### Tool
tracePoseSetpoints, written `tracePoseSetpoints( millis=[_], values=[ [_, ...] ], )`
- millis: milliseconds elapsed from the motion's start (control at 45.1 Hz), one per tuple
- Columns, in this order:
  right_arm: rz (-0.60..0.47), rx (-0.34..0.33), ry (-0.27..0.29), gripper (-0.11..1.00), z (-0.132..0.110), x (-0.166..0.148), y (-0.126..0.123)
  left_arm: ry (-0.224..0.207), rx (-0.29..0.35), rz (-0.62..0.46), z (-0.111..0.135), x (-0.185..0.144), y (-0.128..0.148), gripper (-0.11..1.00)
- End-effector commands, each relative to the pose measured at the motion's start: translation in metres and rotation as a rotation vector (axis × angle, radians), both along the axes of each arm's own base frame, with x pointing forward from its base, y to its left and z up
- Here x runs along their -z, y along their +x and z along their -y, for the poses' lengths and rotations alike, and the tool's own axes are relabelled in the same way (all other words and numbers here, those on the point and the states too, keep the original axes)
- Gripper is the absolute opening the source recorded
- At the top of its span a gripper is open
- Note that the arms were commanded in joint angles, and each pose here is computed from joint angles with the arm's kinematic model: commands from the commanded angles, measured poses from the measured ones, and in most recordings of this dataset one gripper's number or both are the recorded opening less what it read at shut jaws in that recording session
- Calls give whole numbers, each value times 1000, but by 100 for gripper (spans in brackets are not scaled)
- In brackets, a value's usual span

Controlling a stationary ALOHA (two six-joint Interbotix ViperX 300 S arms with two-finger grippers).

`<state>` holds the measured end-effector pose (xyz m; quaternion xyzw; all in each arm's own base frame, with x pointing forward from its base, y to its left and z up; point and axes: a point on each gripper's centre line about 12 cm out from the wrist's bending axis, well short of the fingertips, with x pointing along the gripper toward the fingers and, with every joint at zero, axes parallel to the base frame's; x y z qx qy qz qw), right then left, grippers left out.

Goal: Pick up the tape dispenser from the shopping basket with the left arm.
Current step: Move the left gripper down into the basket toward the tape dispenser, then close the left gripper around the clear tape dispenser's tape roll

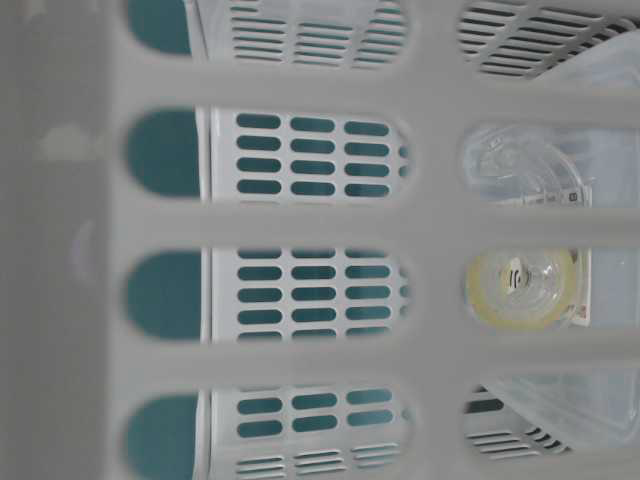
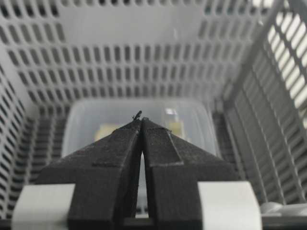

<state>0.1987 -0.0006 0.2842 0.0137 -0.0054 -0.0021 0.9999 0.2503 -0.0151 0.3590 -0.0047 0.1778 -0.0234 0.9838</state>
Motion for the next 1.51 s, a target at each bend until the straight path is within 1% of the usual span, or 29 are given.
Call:
tracePoseSetpoints(
  millis=[0,89,155,222,310,355,377,421,466,510,576,621,665,709,732,776,820,865,1042,1153,1219,1264,1308,1374,1441,1463,1485],
  values=[
    [0,4,15,0,1,-5,2,9,14,-56,5,-15,18,0],
    [-6,4,26,4,1,-5,1,8,15,-128,9,-15,37,0],
    [-6,1,32,13,0,-5,1,1,12,-155,10,-16,51,0],
    [-3,-2,34,25,-1,-5,0,4,15,-184,13,-16,69,0],
    [3,-4,34,48,-1,-7,0,9,20,-227,17,-12,88,0],
    [3,-3,32,57,-1,-7,-1,10,20,-257,19,-8,96,0],
    [2,-3,32,62,-1,-7,-1,15,19,-289,19,-4,103,0],
    [-1,-3,29,68,-1,-7,-1,17,21,-326,22,1,111,1],
    [-6,-3,26,71,-1,-6,-1,19,21,-367,23,7,118,2],
    [-11,-3,26,72,-1,-6,-2,18,20,-410,25,15,126,8],
    [-20,-3,26,71,-1,-5,-2,26,30,-471,33,28,137,24],
    [-26,-3,25,71,-1,-4,-2,28,37,-497,37,34,144,37],
    [-32,-3,25,71,-1,-4,-3,29,40,-523,42,39,150,52],
    [-32,-3,25,71,-1,-4,-4,28,40,-548,45,46,157,63],
    [-34,-3,25,71,-1,-4,-4,26,38,-565,47,51,162,71],
    [-34,-5,22,71,-1,-5,-5,25,35,-589,48,59,169,81],
    [-34,-5,22,71,-1,-5,-6,22,32,-605,49,65,173,88],
    [-29,-4,20,71,-1,-6,-7,21,27,-619,50,72,177,91],
    [-2,-7,19,71,-1,-11,-12,26,25,-700,55,107,184,90],
    [2,-7,17,71,-1,-11,-13,33,27,-746,57,126,182,89],
    [0,-7,17,71,-1,-10,-13,41,24,-785,55,145,179,88],
    [-2,-7,17,71,-1,-10,-13,44,27,-791,55,152,178,86],
    [-3,-7,17,71,-1,-9,-13,46,31,-780,55,151,179,84],
    [-6,-9,17,71,-2,-8,-13,48,35,-774,55,151,180,75],
    [-6,-7,16,71,-1,-8,-13,49,37,-760,55,144,178,57],
    [-8,-7,16,71,-1,-7,-13,47,37,-751,55,139,178,49],
    [-8,-7,16,71,-1,-7,-13,48,39,-744,55,136,177,42]
  ],
)
